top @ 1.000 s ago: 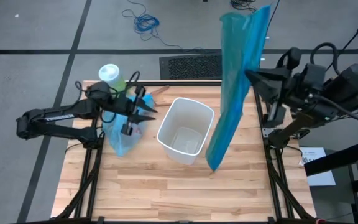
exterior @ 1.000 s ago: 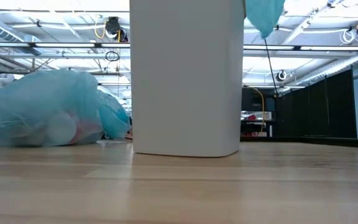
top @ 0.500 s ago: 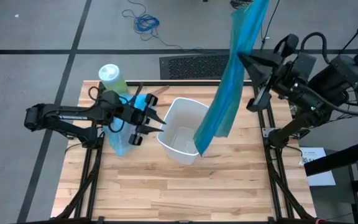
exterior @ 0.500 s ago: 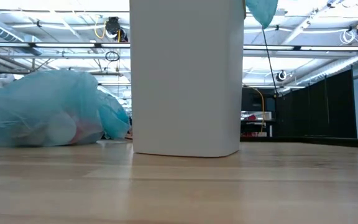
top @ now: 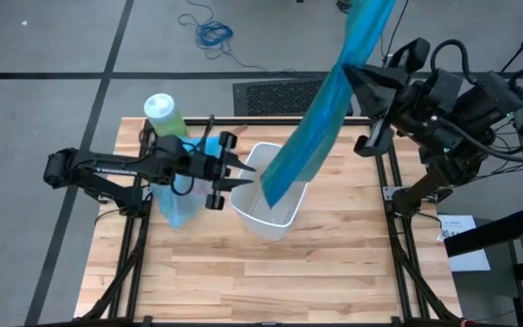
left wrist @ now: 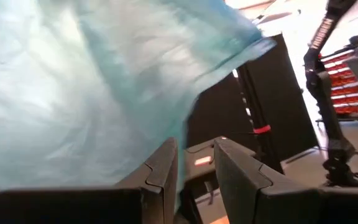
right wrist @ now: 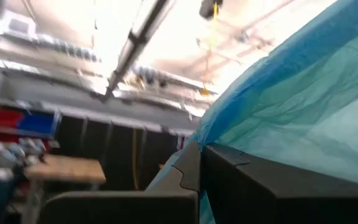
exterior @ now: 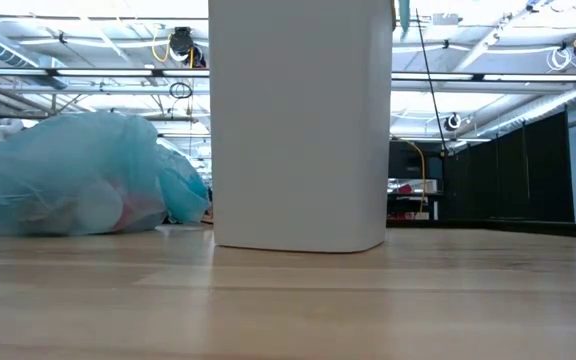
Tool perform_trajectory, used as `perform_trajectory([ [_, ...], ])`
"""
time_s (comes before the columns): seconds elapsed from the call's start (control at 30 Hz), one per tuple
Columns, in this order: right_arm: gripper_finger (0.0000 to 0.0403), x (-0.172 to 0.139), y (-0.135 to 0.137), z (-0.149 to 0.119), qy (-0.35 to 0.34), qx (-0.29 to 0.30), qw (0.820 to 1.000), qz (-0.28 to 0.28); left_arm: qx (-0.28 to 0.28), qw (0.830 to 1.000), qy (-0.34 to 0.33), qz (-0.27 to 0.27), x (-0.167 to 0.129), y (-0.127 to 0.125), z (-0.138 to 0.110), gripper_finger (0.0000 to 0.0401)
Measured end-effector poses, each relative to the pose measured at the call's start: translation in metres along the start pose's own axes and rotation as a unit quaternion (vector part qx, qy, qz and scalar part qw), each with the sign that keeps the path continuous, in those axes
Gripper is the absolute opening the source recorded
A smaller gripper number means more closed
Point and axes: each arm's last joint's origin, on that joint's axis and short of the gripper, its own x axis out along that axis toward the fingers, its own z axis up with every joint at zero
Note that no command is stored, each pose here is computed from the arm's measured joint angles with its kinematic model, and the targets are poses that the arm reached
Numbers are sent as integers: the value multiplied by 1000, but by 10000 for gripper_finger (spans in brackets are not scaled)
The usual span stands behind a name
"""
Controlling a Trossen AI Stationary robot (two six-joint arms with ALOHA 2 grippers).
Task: Place trash/remove bag and relplace
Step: Insert the plastic bag in the white trash bin
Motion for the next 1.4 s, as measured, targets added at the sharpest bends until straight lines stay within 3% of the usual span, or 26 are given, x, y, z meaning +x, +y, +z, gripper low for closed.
perform_trajectory([
  [0.17, 0, 0, -2, 9, -57, 27, 998, 14, 8, 999, 5, 38, -17, 11, 21, 103],
  [0.3, 0, -1, -3, 13, -86, 57, 994, 27, 15, 995, 27, 99, -29, 19, 29, 103],
  [0.57, 0, 9, 8, 6, -117, 102, 986, 52, 14, 975, 99, 199, -43, 34, 23, 103],
  [0.73, 0, 25, 22, -10, -128, 110, 983, 66, 18, 964, 123, 235, -48, 43, 19, 102],
  [0.9, 0, 45, 29, -32, -134, 91, 984, 70, 21, 959, 132, 250, -53, 47, 19, 102],
  [1.07, 0, 57, 17, -44, -133, 108, 982, 75, 25, 958, 126, 255, -64, 45, 34, 102],
  [1.27, 0, 65, 11, -63, -60, 105, 989, 86, 37, 976, 58, 205, -83, 33, 71, 102],
  [1.4, 0, 71, 16, -73, -41, 93, 991, 89, -15, 985, 36, 170, -88, 30, 90, 102],
])
